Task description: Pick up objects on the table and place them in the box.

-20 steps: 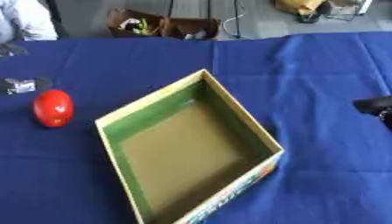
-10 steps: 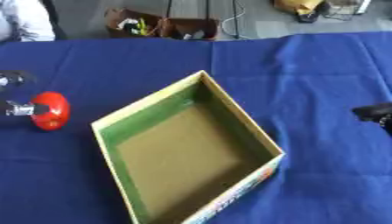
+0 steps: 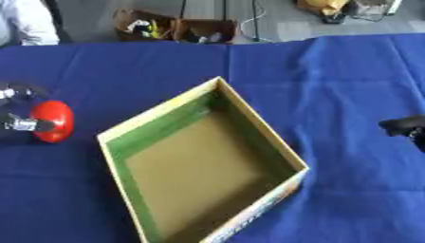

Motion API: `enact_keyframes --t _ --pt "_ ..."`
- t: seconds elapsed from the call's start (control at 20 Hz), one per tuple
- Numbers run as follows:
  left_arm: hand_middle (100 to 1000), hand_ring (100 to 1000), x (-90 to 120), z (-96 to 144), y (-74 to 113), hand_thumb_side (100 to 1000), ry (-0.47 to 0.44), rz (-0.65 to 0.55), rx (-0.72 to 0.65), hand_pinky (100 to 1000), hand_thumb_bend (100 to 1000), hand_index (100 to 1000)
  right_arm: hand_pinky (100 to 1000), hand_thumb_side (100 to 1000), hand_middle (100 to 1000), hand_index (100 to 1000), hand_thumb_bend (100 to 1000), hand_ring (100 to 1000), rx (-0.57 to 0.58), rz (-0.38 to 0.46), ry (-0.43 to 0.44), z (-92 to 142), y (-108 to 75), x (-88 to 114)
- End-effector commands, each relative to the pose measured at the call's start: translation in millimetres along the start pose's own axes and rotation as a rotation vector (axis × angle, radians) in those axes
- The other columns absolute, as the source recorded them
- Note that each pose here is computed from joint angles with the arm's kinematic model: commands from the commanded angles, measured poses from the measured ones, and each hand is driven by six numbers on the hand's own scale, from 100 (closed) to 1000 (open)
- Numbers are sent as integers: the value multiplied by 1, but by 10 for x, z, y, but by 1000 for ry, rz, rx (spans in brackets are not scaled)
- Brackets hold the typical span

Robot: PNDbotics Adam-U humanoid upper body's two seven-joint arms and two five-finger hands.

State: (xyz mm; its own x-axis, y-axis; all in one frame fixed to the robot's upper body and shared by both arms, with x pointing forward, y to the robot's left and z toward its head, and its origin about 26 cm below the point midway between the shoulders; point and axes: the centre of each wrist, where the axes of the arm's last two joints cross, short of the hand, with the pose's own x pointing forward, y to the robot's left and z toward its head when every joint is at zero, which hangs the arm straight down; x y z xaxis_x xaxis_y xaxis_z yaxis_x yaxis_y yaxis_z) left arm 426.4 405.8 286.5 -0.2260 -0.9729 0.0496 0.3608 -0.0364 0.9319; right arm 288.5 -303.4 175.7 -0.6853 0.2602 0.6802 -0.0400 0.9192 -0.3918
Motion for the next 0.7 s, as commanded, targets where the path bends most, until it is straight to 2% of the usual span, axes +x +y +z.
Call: enact_keyframes --t 0.05,0.7 --pt "1000 937 -9 131 176 836 30 -21 19 849 719 1000 850 1000 565 693 100 763 14 22 -4 -17 -29 40" --pt "995 855 65 42 174 841 8 -28 58 740 716 1000 855 1000 561 683 100 762 20 24 20 -13 -14 35"
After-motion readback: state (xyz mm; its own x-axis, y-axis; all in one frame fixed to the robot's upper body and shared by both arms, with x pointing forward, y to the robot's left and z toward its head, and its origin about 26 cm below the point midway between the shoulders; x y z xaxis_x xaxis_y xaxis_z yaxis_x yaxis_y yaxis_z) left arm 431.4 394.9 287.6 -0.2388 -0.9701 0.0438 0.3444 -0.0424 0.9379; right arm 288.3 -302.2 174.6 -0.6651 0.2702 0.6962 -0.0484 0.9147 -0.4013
